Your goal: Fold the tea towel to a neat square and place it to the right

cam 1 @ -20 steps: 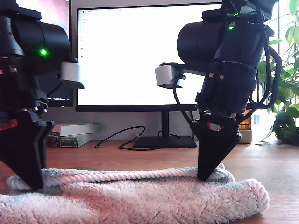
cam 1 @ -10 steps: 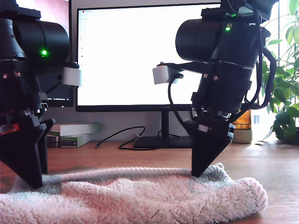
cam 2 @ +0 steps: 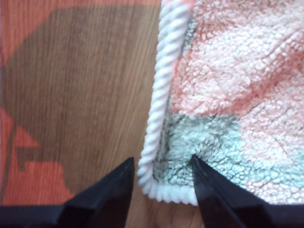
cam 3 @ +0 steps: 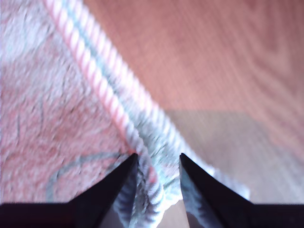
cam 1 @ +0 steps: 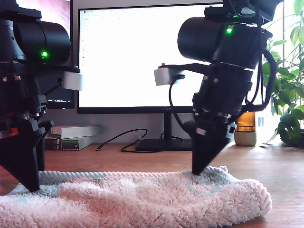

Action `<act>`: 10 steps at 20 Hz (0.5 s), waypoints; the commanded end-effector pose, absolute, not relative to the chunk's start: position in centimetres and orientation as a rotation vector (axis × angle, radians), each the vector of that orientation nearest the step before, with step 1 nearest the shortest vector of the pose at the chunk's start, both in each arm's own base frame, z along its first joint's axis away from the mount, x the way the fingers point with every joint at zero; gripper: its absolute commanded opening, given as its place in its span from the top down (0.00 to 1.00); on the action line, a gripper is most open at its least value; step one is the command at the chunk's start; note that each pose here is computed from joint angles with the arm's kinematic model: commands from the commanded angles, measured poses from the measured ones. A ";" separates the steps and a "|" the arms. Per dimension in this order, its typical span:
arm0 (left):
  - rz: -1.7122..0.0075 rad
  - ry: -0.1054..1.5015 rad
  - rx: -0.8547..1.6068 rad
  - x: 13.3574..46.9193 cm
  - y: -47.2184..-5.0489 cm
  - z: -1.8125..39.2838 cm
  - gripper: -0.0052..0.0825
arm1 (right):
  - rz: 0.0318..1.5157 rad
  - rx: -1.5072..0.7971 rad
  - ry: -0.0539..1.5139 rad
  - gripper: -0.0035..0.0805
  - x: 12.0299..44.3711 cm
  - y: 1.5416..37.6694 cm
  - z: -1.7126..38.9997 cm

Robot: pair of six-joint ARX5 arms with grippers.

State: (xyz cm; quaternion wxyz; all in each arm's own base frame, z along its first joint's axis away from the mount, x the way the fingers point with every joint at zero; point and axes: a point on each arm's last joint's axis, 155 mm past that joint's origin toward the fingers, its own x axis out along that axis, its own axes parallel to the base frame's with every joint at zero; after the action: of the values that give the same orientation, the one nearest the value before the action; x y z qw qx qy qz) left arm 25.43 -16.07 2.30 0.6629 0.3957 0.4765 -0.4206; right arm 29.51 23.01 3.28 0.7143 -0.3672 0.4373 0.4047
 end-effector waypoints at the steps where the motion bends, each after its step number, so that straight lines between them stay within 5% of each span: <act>1: -0.912 1.049 0.882 26.2 -16.1 3.4 0.61 | 0.870 -0.804 0.911 0.66 31.2 23.8 5.0; 10: -0.849 1.023 0.815 26.1 -15.9 6.3 0.87 | 0.867 -0.800 0.906 0.67 32.0 24.4 7.5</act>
State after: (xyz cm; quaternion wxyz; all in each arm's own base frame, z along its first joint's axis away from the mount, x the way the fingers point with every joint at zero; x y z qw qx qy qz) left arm 26.15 -15.96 6.11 0.7068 0.3727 0.4615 -0.3854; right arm 31.87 24.45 7.46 0.7345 -0.3661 0.4112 0.3966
